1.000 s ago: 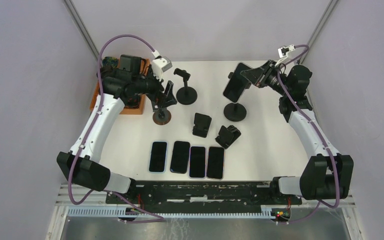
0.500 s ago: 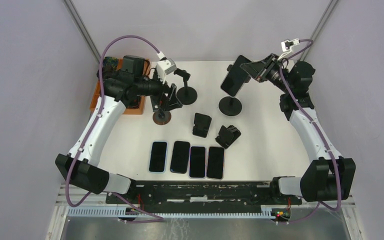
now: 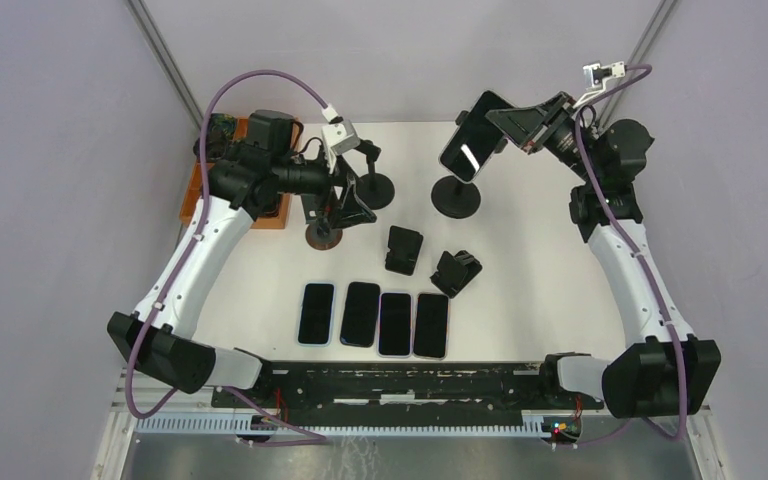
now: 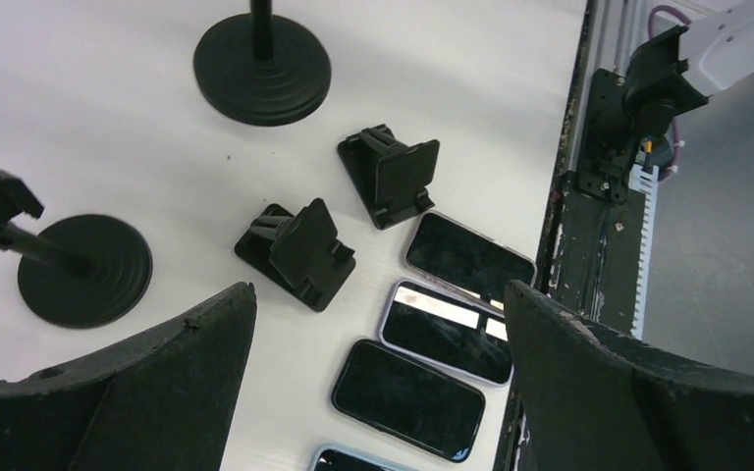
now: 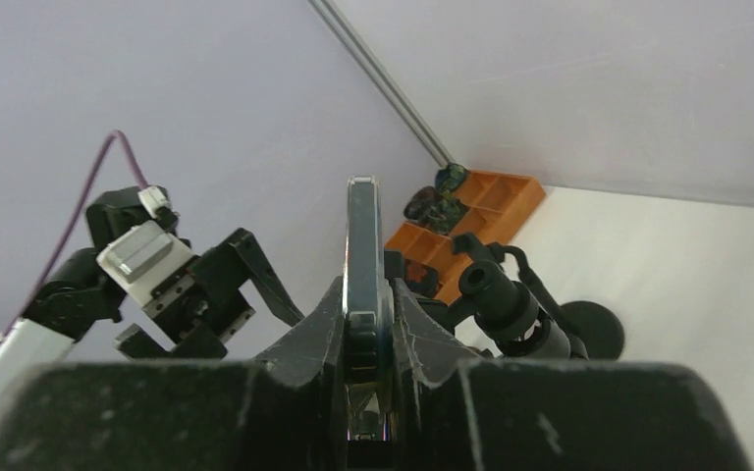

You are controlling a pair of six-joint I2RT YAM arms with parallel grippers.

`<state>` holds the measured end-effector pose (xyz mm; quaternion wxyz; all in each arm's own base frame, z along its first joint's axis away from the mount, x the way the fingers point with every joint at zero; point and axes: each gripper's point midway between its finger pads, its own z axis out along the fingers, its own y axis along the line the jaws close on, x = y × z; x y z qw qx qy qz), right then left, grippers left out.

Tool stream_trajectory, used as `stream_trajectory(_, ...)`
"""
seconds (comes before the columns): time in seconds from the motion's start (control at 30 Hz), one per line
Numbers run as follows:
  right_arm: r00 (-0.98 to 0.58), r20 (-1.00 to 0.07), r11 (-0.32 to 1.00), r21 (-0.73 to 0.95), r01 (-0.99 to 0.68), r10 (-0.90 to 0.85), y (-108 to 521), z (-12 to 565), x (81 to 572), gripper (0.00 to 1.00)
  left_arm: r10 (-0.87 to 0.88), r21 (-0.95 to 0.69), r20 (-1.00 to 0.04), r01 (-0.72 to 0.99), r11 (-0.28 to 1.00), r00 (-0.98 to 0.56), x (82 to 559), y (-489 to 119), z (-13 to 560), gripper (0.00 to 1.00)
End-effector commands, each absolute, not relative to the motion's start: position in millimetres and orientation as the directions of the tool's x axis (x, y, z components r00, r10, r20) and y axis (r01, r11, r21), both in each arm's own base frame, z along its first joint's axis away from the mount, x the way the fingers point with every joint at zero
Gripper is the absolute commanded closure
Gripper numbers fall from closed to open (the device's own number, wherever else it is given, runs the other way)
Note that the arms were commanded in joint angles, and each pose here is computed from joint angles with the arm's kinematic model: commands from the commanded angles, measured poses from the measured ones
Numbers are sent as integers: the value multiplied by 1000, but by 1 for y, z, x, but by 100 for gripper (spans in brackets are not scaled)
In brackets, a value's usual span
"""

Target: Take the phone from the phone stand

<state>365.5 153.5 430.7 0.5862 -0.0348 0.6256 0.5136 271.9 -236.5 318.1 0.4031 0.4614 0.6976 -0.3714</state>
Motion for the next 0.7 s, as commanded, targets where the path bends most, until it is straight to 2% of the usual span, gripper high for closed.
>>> stream_trajectory(0.0,-111,-773,350,404,-845,625,157,538,299,100,276,-34,-958,984,175,-82,264,-252,357,0)
stream_trajectory(0.33,-296,-716,80,440,-894,632,200,536,245,100,162,130,-979,990,48,121,261,-276,386,0)
stream_trajectory(0.67,-409,-677,-115,436,-892,612,239,539,209,100,140,181,-973,983,-14,181,237,-291,391,0)
